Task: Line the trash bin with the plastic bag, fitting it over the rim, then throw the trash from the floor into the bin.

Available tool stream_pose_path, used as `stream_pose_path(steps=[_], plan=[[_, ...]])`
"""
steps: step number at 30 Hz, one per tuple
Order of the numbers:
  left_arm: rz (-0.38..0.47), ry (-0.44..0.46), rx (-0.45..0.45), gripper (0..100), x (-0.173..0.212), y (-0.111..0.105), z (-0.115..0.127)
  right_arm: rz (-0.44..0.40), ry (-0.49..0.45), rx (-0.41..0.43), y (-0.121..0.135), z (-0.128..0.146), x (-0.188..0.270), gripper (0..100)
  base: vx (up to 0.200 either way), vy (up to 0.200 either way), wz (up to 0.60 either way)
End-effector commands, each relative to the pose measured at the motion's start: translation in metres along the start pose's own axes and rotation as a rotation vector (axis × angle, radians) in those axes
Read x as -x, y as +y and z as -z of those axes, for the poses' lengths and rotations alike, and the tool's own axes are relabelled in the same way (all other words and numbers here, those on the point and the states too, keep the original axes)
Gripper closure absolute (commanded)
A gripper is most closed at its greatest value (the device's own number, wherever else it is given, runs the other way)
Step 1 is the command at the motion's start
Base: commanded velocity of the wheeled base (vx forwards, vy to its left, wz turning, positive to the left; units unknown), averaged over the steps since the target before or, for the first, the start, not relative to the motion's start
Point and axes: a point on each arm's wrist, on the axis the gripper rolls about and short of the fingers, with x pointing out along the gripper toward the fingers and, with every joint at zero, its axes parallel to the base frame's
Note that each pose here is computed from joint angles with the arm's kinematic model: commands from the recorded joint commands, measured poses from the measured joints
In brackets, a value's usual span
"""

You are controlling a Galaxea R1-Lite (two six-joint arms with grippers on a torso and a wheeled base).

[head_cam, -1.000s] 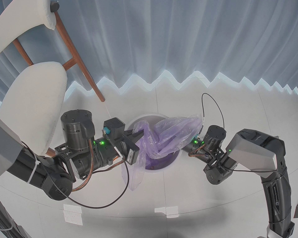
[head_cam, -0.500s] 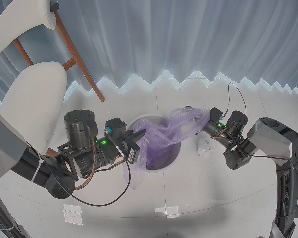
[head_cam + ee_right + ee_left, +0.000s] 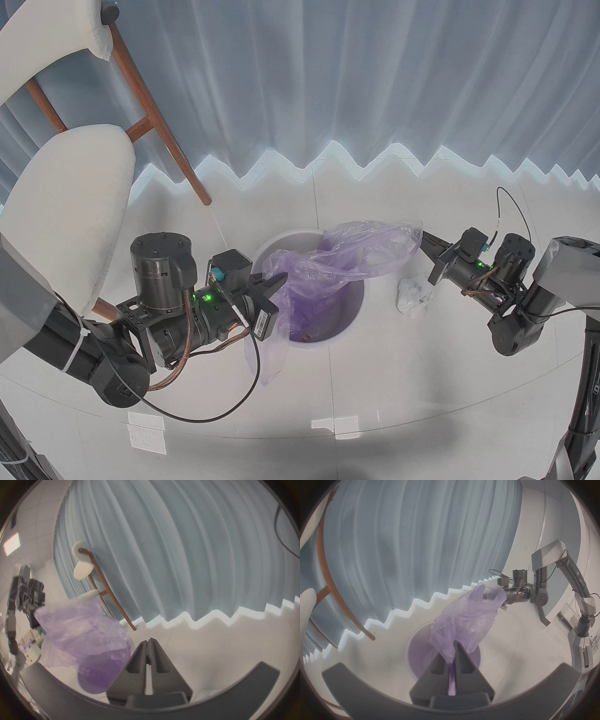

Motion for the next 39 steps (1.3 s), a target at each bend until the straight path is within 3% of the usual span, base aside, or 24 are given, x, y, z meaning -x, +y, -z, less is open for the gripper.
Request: stream_pose_path(steps=[1,4,11,13,20,21,28,34,39], plan=[[0.003,0.010,-0.002,100,0.001,-0.003,0.002,0.004,-0.009,-0.117,0.023,-0.040,0.041,100,0.000,0.000,0.00],[0.014,0.015,-0.003,100,0.004,-0.007,0.003,0.005,0.019,-0.210,0.038,-0.047,0.063,100,0.000,0.000,0.00],[0.020,0.023,-0.001,100,0.007,-0.009,0.005,0.008,0.089,-0.290,0.059,-0.046,0.097,100,0.000,0.000,0.00],[0.017,0.021,0.002,100,0.007,-0.008,0.004,-0.018,0.129,-0.364,0.075,-0.043,0.107,100,0.000,0.000,0.00],[-0.004,0.015,0.007,100,0.009,-0.001,0.003,-0.085,0.219,-0.421,0.108,-0.037,0.133,100,0.000,0.000,0.00],[-0.004,0.015,0.007,100,0.009,-0.001,0.003,-0.107,0.229,-0.436,0.115,-0.038,0.137,0,0.000,0.000,0.00],[-0.004,0.015,0.007,100,0.009,-0.001,0.003,-0.248,0.218,-0.561,0.151,-0.055,0.145,0,0.000,0.000,0.00],[-0.004,0.013,0.007,100,0.009,-0.001,0.002,-0.172,0.212,-0.638,0.171,-0.055,0.136,0,0.000,0.000,0.00],[-0.003,0.016,0.006,100,0.009,-0.001,0.003,-0.105,0.206,-0.662,0.168,-0.055,0.119,0,0.000,0.000,0.00]])
